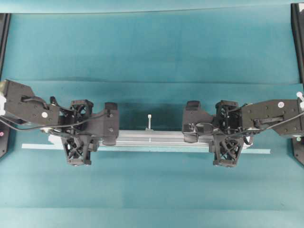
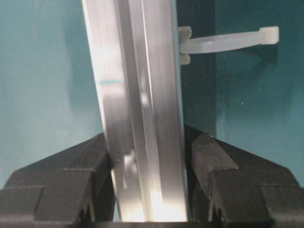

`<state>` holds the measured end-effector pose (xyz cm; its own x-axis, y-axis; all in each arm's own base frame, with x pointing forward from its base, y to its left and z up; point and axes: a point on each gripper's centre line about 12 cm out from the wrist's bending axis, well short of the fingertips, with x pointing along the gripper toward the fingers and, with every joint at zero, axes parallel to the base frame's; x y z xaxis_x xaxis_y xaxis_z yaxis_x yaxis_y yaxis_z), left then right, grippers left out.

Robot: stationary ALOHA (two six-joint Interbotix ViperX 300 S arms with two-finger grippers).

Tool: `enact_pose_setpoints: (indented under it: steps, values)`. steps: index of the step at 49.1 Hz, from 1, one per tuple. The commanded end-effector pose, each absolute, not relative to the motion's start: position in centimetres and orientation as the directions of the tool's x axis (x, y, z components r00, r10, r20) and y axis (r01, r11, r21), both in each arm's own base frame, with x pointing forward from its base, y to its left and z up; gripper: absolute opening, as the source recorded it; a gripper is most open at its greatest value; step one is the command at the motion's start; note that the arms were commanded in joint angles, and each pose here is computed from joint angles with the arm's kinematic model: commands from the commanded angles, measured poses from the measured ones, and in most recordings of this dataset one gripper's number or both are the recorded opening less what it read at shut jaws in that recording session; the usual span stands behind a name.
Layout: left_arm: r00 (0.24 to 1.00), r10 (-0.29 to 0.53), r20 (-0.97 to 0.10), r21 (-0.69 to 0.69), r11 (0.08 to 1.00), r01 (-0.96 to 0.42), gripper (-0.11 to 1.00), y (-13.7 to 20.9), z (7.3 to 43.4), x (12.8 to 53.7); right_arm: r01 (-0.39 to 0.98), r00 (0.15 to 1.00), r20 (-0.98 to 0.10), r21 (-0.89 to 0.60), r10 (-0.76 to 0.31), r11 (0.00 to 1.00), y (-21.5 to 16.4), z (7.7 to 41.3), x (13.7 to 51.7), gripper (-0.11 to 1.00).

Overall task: Lift the large metal rail with both hands.
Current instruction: 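Lift the rail upward with both grippers holding its ends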

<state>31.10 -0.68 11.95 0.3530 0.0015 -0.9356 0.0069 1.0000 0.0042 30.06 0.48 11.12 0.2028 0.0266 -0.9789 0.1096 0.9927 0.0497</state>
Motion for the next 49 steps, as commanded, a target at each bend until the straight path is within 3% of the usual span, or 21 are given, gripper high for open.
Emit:
enact_pose_setpoints:
  steps: [1, 26, 42, 49]
  values:
    - [0.394, -0.003, -0.919, 0.005, 1.000, 0.019, 0.37, -1.0, 14.4, 31.5, 0.115, 0.231, -0.972, 0.056, 0.028, 0.992, 0.3, 12.8, 30.7, 0.40]
    - [0.439, -0.001, -0.899, 0.009, 1.000, 0.021, 0.37, -1.0, 22.4, 30.8, 0.130, 0.194, -0.979, 0.094, 0.067, 0.987, 0.6, 21.8, 31.1, 0.40]
    - [0.397, 0.005, -0.918, 0.011, 1.000, 0.014, 0.37, -0.8, 26.7, 30.9, 0.148, 0.177, -0.977, 0.147, 0.120, 0.978, 0.7, 25.8, 31.7, 0.40]
    - [0.415, 0.005, -0.910, 0.011, 1.000, 0.011, 0.37, -0.8, 29.2, 30.9, 0.157, 0.154, -0.977, 0.172, 0.148, 0.973, 0.7, 27.5, 31.6, 0.40]
